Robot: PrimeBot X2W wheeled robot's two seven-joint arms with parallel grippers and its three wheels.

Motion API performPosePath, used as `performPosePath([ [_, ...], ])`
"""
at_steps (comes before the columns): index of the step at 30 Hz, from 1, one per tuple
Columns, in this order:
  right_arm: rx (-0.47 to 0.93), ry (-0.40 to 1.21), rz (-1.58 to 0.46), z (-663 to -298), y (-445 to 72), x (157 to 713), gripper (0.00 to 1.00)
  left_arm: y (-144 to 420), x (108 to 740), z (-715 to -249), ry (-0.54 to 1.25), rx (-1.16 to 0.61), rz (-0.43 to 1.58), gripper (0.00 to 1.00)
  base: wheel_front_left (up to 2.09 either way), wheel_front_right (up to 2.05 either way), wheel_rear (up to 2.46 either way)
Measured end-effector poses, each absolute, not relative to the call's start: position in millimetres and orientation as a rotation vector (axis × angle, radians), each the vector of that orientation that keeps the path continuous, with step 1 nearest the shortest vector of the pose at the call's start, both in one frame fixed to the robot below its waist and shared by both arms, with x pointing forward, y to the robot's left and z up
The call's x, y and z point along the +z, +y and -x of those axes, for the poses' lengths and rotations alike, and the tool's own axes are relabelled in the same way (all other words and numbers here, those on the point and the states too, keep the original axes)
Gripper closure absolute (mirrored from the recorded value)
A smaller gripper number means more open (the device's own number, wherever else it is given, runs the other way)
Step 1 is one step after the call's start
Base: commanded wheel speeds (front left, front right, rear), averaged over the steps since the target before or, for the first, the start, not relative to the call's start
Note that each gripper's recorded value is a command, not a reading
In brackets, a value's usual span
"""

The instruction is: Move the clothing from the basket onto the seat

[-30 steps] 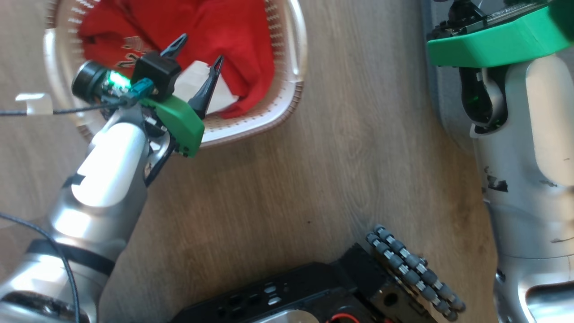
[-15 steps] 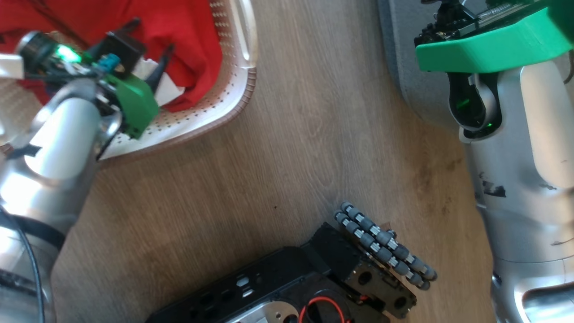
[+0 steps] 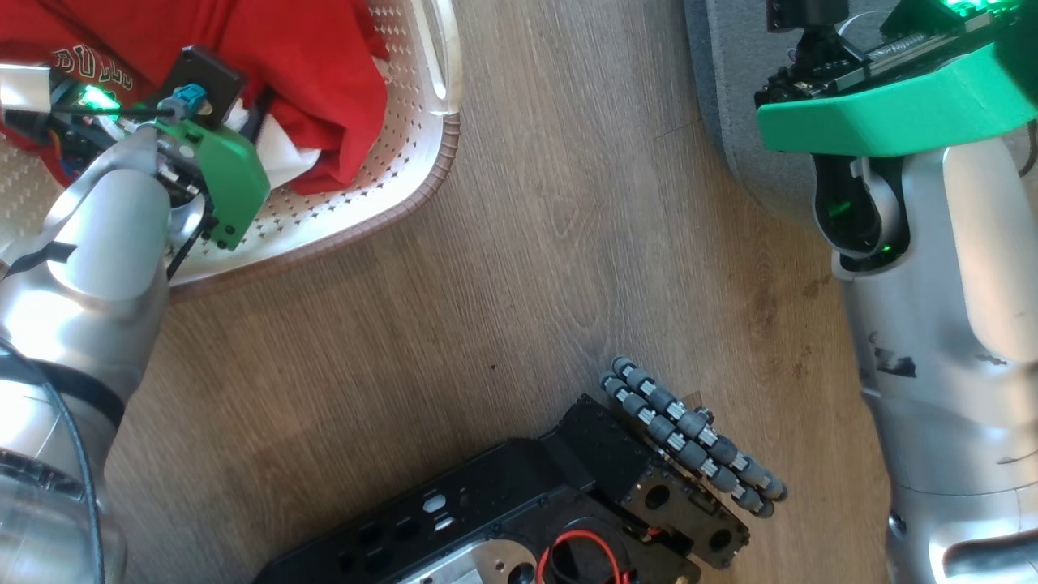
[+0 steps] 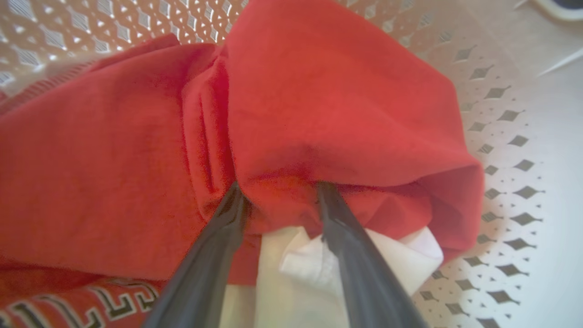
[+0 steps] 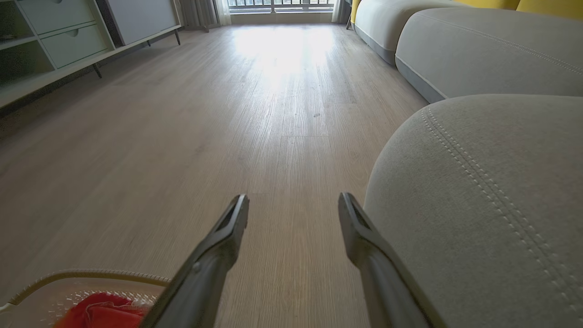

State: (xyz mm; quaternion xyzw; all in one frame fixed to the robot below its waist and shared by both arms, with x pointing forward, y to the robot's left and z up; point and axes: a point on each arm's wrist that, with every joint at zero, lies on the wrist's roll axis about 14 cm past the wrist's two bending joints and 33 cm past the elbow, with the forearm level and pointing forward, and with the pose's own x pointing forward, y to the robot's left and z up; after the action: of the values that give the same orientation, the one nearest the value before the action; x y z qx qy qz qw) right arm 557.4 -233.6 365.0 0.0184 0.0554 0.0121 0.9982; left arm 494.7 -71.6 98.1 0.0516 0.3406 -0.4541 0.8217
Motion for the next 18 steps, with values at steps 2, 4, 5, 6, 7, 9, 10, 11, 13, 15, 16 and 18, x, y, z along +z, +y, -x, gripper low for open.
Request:
performPosePath([
  [2, 0.021, 0.105, -0.044, -557.8, -234.2, 366.7, 0.0, -75.1, 100.2, -494.6, 0.723, -0.967, -0.095, 1.0, 0.0, 0.0, 0.0],
  [4, 0.017, 0.104, -0.049, -557.9, -235.1, 367.4, 0.0, -79.4, 104.5, -495.9, 0.714, -0.967, -0.072, 1.0, 0.0, 0.0, 0.0],
  [5, 0.016, 0.104, -0.051, -557.8, -235.5, 367.5, 0.0, -82.1, 107.9, -497.7, 0.705, -0.966, -0.057, 1.0, 0.0, 0.0, 0.0],
  [6, 0.015, 0.105, -0.05, -557.6, -235.8, 367.9, 0.0, -85.4, 112.7, -500.3, 0.691, -0.967, -0.042, 1.0, 0.0, 0.0, 0.0],
  [7, 0.014, 0.105, -0.051, -557.3, -236.0, 368.9, 0.0, -88.7, 118.7, -504.3, 0.673, -0.965, -0.023, 1.0, 0.0, 0.0, 0.0],
  [9, 0.012, 0.098, -0.058, -557.2, -236.5, 373.3, 0.0, -94.1, 132.2, -514.4, 0.635, -0.952, 0.023, 1.0, 0.0, 0.0, 0.0],
  [10, 0.012, 0.095, -0.057, -557.3, -236.5, 375.6, 0.0, -95.1, 137.8, -518.5, 0.618, -0.948, 0.036, 1.0, 0.0, 0.0, 0.0],
  [11, 0.014, 0.091, -0.056, -557.4, -236.1, 378.1, 0.0, -94.9, 142.1, -521.1, 0.603, -0.947, 0.041, 1.0, 0.0, 0.0, 0.0],
  [13, 0.019, 0.084, -0.059, -557.5, -234.7, 383.6, 0.0, -91.6, 148.0, -524.3, 0.59, -0.933, 0.058, 1.0, 0.0, 0.0, 0.0],
  [15, 0.019, 0.075, -0.057, -557.5, -234.9, 390.3, 0.0, -89.5, 156.3, -523.6, 0.578, -0.927, 0.071, 1.0, 0.0, 0.0, 0.0],
  [16, 0.021, 0.069, -0.052, -557.6, -234.3, 394.0, 0.0, -89.3, 162.5, -522.9, 0.571, -0.921, 0.084, 1.0, 0.0, 0.0, 0.0],
  [18, 0.029, 0.057, -0.042, -557.9, -231.8, 401.4, 0.0, -88.3, 176.6, -522.3, 0.552, -0.911, 0.103, 1.0, 0.0, 0.0, 0.0],
])
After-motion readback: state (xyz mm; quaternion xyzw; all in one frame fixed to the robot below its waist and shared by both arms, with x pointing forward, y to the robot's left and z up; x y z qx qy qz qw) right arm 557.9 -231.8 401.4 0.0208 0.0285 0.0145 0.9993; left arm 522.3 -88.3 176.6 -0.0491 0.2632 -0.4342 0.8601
